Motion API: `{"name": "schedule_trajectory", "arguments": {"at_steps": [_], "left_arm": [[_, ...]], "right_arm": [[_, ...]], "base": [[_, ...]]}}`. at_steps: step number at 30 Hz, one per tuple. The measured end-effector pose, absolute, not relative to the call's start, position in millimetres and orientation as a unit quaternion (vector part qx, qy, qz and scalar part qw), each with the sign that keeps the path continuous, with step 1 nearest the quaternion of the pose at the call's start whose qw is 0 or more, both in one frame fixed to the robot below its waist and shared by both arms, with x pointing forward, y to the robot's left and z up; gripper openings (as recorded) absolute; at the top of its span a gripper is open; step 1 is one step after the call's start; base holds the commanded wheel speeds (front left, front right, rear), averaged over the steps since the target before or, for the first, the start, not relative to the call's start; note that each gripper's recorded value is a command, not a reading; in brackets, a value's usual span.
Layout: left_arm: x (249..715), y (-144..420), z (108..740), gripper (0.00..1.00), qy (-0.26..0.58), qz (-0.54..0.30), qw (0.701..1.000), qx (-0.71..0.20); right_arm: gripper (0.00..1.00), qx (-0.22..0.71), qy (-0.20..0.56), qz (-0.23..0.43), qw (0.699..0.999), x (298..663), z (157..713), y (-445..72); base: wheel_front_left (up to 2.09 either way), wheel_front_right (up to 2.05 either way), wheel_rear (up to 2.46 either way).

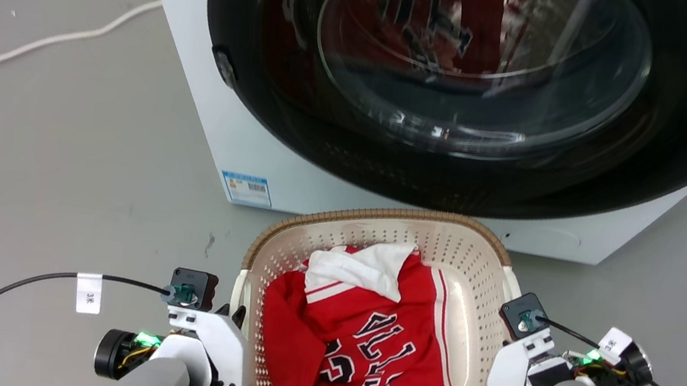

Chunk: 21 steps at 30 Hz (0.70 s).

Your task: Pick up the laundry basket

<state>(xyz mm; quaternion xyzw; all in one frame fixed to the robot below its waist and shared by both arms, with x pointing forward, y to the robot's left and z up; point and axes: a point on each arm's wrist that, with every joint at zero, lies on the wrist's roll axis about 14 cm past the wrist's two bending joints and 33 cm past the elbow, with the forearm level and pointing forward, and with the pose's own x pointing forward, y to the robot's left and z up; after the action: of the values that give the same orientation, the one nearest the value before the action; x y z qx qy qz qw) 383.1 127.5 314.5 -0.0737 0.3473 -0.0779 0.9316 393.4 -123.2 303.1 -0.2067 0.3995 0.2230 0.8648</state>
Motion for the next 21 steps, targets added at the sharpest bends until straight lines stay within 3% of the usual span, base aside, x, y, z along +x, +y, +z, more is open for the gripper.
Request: {"name": "schedule_trajectory", "arguments": {"at_steps": [21], "left_arm": [[386, 144, 368, 0.0, 0.342, -0.103, 0.934, -0.021]], "right_arm": [[0.0, -0.165, 0.406, 0.195, 0.878, 365, 336, -117]], "base": [[0.0, 0.0, 0.0]]}}
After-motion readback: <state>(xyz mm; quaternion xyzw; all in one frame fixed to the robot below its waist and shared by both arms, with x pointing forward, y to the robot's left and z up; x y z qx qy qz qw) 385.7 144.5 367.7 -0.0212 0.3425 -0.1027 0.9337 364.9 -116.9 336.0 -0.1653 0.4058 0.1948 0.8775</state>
